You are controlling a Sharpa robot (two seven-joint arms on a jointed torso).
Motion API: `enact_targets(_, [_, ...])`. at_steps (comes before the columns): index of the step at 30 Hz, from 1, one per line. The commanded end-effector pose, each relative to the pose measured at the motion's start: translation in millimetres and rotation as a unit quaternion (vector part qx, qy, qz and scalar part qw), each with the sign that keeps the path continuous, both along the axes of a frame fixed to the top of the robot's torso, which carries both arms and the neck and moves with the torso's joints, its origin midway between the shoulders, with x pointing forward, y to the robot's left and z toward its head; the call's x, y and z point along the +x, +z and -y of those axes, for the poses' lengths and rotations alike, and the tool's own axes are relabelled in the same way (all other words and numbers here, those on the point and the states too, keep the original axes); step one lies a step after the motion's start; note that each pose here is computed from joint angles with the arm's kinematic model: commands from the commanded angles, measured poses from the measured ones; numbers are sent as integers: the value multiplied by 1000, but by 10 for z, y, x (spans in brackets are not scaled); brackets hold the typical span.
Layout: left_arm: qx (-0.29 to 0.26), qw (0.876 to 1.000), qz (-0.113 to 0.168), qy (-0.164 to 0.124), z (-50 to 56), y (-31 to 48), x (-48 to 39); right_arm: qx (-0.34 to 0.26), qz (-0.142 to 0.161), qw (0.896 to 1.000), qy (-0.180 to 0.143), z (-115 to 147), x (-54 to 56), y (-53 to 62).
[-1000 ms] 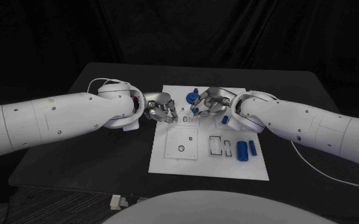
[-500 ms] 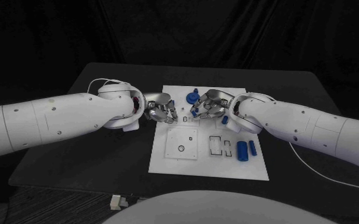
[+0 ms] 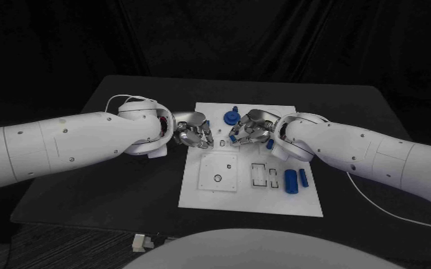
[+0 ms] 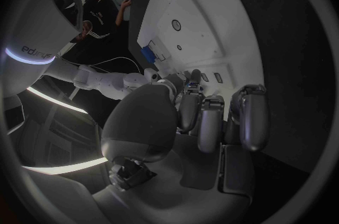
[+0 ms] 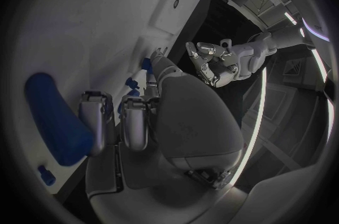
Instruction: Assemble the parts on the task board
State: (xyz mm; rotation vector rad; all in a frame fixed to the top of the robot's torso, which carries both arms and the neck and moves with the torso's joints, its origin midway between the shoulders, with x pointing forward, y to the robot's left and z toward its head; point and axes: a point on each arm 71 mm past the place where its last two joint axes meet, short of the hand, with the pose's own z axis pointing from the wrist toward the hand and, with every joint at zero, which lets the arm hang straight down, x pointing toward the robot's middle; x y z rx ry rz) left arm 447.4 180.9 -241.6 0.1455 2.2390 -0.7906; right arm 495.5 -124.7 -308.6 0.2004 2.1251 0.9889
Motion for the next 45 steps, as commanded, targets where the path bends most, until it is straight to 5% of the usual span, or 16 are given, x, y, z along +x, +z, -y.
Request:
enact_targets(1, [-3, 1000, -4, -6, 22, -7, -13, -19, -17, 1000, -9, 38, -17, -64])
enact_targets(23, [-1, 1000, -8, -11, 58, -27, -12, -26, -22, 999, -15, 85, -22, -86])
enact_targets(45, [2, 999, -22, -30, 208, -110, 20, 44, 21, 999, 3, 87, -144, 57])
